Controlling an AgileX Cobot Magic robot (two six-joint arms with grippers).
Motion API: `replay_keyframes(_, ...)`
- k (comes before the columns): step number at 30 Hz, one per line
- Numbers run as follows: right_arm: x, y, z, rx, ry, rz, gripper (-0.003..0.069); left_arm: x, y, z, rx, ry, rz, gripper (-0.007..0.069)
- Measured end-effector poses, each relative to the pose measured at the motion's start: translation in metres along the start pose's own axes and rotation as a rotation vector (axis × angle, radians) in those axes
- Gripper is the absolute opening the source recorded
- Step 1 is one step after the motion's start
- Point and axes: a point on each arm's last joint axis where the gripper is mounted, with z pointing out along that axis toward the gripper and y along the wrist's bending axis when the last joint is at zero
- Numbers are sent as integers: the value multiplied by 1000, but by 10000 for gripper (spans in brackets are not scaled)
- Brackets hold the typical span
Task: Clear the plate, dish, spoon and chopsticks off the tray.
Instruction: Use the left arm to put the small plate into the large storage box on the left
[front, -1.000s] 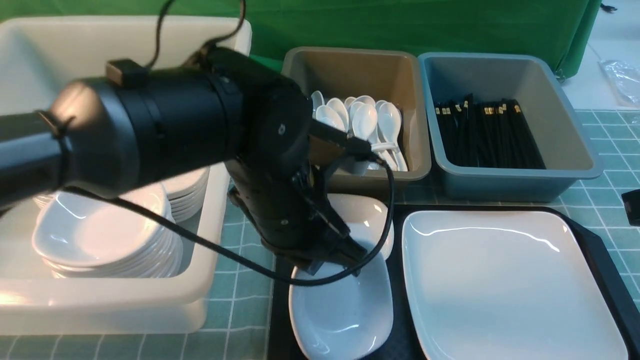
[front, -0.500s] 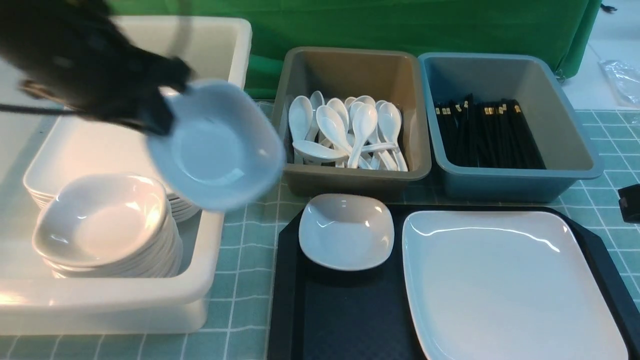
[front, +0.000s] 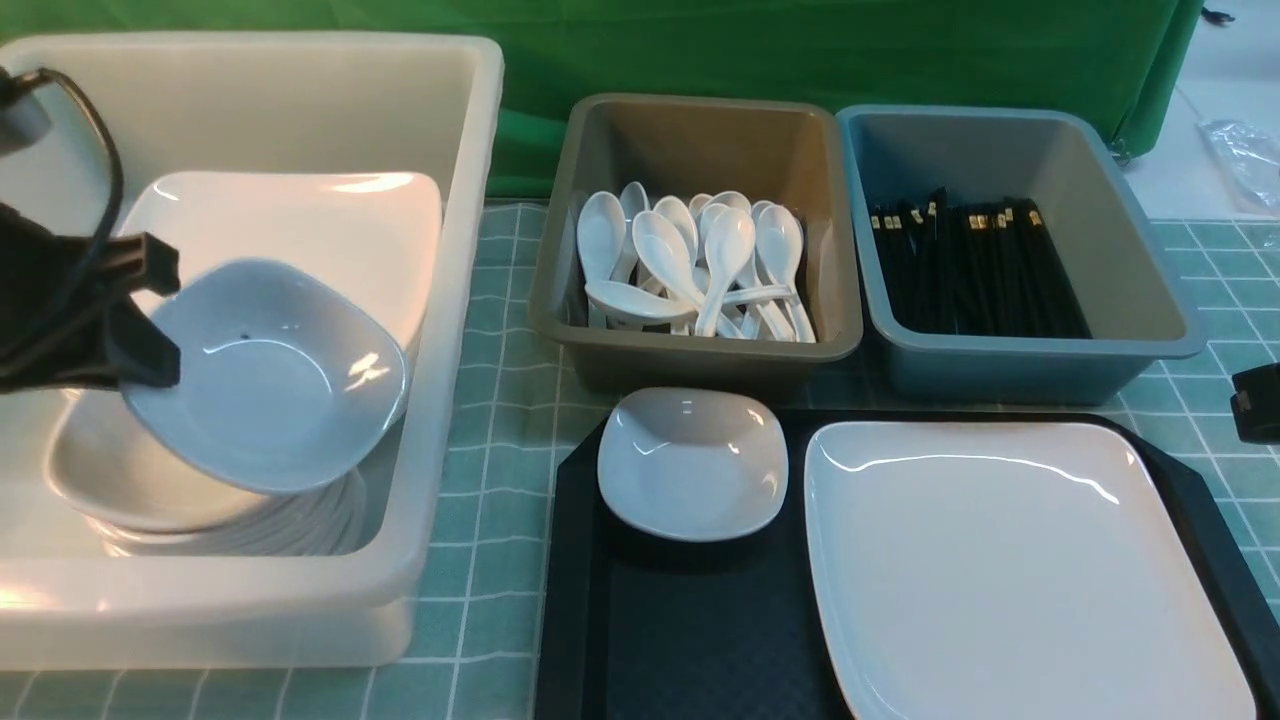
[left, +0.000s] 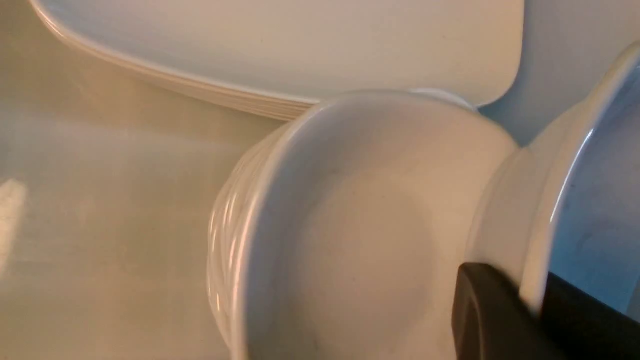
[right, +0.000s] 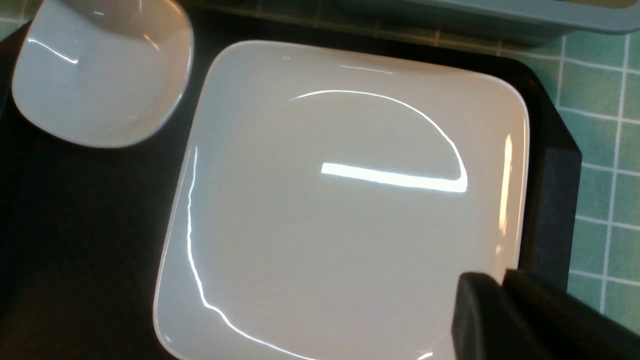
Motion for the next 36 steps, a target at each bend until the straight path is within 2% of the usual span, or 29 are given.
replay_keyframes(9,0,0,0,-1,0,-1,91,3,-5,-19,-13,-115,21,20)
replay_keyframes(13,0,0,0,-1,0,-1,96,9,-6,-38,-62,-163,43,20)
replay_keyframes(15,0,0,0,-1,0,-1,96,15,1,-42,-153,-151,23,20)
replay_keyframes(18,0,0,0,-3,0,1,98,22,8,-37,-201,-119,-21,20)
replay_keyframes(24,0,0,0,-3,0,1,105,30,15,-22,-207,-116,-77,40)
replay_keyframes(30,0,1,0,-8,-1,3,111,35,16,-17,-211,-89,-64,253)
replay_keyframes(32,0,1,0,-9,-1,4,115,34,16,-18,-213,-86,-48,347)
replay_keyframes(34,0,1,0,-11,-1,5,118,29,13,-28,-226,-86,-21,479)
replay_keyframes(36,0,1,0,-13,-1,6,120,24,11,-38,-237,-93,-4,539)
